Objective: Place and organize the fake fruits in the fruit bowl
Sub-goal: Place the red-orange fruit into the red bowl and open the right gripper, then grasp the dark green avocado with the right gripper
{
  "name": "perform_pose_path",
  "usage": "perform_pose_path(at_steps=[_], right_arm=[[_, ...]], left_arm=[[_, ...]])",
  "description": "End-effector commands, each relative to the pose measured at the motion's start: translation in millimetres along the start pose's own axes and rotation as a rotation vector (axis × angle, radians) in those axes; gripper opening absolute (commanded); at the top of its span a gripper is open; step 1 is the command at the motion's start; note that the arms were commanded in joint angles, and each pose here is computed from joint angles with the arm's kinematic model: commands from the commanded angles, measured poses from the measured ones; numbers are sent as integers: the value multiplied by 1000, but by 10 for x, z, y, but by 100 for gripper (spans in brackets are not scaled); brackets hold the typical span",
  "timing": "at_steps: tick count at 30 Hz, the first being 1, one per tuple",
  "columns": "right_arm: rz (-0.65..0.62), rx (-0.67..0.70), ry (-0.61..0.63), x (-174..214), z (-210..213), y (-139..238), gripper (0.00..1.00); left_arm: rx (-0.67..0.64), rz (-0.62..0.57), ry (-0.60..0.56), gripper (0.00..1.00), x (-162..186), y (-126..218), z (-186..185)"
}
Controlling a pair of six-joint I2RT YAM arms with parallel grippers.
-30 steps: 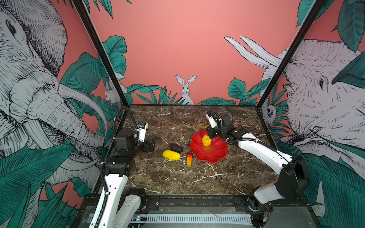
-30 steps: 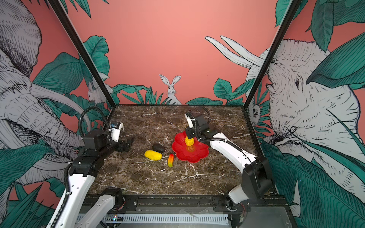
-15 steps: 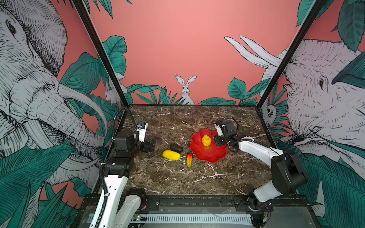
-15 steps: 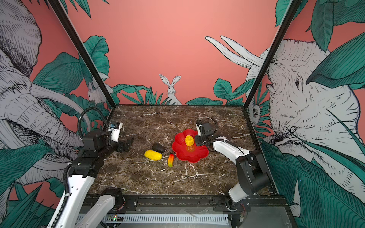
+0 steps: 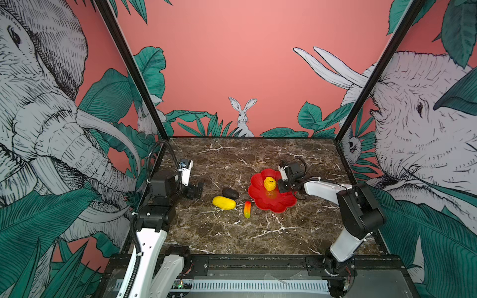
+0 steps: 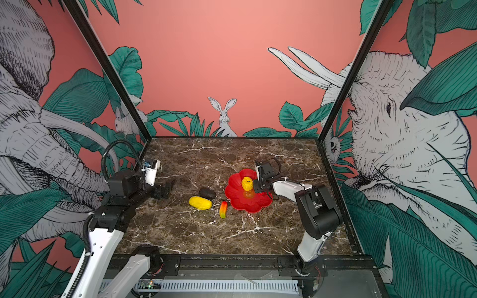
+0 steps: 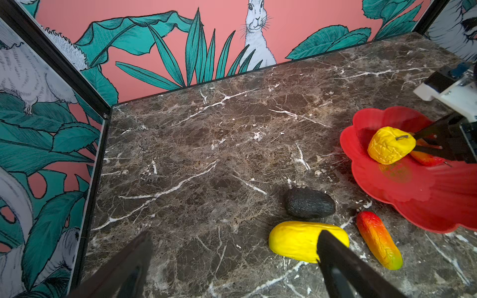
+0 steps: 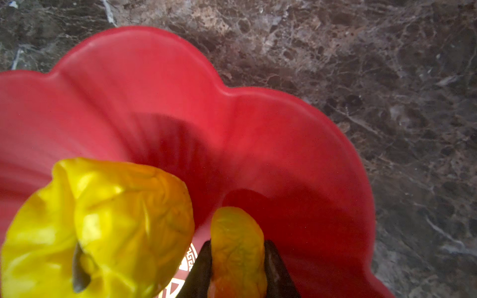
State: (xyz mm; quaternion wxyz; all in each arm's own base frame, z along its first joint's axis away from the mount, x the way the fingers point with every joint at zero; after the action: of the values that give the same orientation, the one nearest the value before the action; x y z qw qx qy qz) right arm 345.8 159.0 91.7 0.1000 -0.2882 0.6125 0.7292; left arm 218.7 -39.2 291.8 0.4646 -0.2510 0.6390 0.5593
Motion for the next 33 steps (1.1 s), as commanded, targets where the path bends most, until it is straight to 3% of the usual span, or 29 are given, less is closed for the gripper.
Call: perform_pose_path(at_steps=[1, 5, 9, 13, 19, 22, 26, 33], right_arm=[[-40, -2, -23, -117, -1, -24, 23], [-39, 3, -8, -135, -4, -23, 30], [-42, 23, 25, -210, -14, 84, 48], [-56, 60, 63, -306, -42, 314, 59], [-110, 130, 121, -467, -98, 891, 99], [-144, 137, 136, -541, -97, 1158, 99], [-207, 49, 159, -624, 96, 1410, 100], [-240, -135, 323, -705, 905, 1419, 100]], left_arm=[[9, 5, -12, 100, 25, -15, -14], [9, 5, -12, 100, 24, -15, -14], [11, 3, -13, 100, 24, -11, -17], [9, 0, -13, 100, 26, -1, -17], [7, -7, -14, 100, 14, 19, -18], [7, -8, -15, 100, 17, 24, -20], [4, -8, -15, 100, 21, 26, -17], [2, -8, -15, 100, 19, 28, -15]])
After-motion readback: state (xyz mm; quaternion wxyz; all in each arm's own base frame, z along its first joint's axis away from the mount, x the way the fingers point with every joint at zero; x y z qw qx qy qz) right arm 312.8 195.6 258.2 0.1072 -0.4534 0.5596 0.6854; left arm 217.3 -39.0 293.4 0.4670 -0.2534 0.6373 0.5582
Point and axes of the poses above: each gripper's point midway between its finger pads, its own y axis back along the fingers, its own z axis along the line the jaws close on, x = y × z, the point moved 6 cm from there along y, back along the fingers, and after that the axes turned 1 degree about y, right-handed, at the moved point
